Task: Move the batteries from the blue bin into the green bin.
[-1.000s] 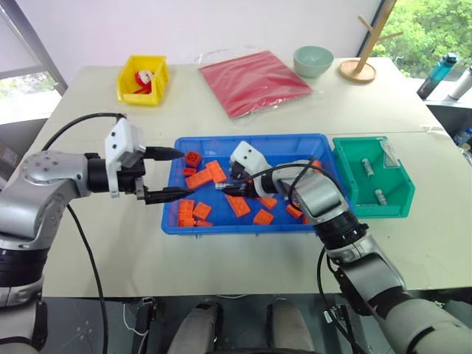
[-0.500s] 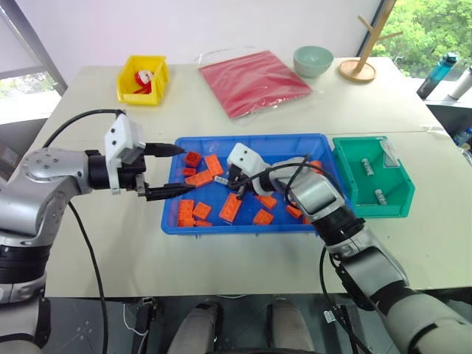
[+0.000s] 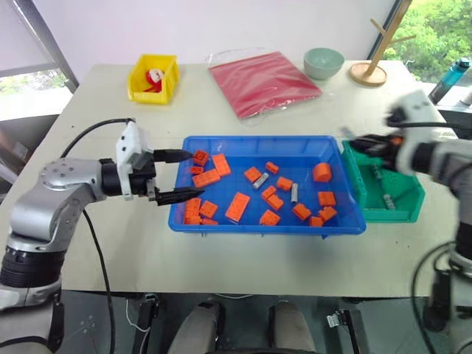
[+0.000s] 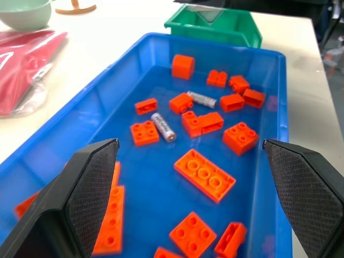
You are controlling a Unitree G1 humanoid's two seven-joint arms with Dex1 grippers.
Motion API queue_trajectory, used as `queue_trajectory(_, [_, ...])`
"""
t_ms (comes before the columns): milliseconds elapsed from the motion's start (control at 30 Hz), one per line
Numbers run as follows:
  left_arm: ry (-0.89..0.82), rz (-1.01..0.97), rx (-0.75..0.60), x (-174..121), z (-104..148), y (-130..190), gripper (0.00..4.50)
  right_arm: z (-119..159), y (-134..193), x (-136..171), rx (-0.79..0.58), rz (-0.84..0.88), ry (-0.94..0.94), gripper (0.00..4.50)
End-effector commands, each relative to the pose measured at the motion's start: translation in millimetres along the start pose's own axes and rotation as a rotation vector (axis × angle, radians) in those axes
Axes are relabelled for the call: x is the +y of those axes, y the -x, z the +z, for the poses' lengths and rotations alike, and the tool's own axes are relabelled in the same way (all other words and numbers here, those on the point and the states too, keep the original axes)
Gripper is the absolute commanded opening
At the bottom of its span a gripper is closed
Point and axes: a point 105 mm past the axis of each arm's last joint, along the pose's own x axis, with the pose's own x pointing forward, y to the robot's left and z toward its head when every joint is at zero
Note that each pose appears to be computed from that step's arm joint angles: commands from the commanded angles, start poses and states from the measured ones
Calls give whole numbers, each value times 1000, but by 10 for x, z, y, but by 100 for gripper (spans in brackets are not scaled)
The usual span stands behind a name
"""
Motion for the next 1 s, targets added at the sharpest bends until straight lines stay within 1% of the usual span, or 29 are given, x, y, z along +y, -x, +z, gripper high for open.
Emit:
queue_trajectory(33, [-20, -6, -15, -2, 38, -1, 450, -12, 190, -147, -25, -65, -4, 6])
queue_trajectory(133, [-18, -8, -24, 26, 56, -34, 450, -180, 196, -155, 13, -70, -10, 6])
queue_trajectory(200, [-22, -7, -30, 43, 70, -57, 450, -249, 163, -126, 23, -62, -11, 108])
queue_trajectory(233, [-24, -8, -32, 47, 77, -67, 450, -267, 144, -111, 26, -56, -12, 133])
queue_trajectory(267, [-26, -9, -34, 53, 84, -74, 450, -269, 125, -103, 26, -54, -9, 179])
queue_trajectory(300, [-29, -9, -35, 56, 92, -79, 450, -256, 108, -102, 24, -53, 0, 223])
queue_trajectory(333, [-32, -10, -36, 62, 99, -82, 450, -233, 93, -103, 21, -53, 13, 279])
queue_trajectory(400, [-39, -7, -35, 71, 114, -78, 450, -125, 64, -87, -4, -38, 50, 372])
queue_trajectory(467, [-43, -4, -34, 76, 120, -74, 450, -30, 41, -57, -28, -19, 70, 372])
queue_trajectory(533, [-44, -1, -32, 76, 123, -61, 450, 212, -48, 116, -92, 56, 126, 372])
queue_trajectory(600, [-46, 1, -24, 53, 117, -46, 450, 543, -242, 568, -184, 221, 194, 372])
queue_trajectory(633, [-47, 2, -21, 45, 116, -43, 450, 632, -297, 735, -207, 278, 223, 372])
queue_trajectory(667, [-49, 4, -18, 40, 118, -37, 450, 676, -372, 965, -218, 363, 280, 372])
queue_trajectory(733, [-49, 9, -17, 37, 127, -29, 450, 684, -474, 1235, -214, 468, 367, 372])
queue_trajectory(833, [-52, 14, -13, 32, 138, -19, 450, 670, -658, 1507, -198, 576, 508, 372])
queue_trajectory(900, [-58, 26, -11, 21, 147, -2, 450, 593, -826, 1720, -167, 678, 637, 372])
queue_trajectory(1000, [-62, 41, -9, 4, 149, 12, 450, 500, -981, 1831, -124, 755, 730, 372])
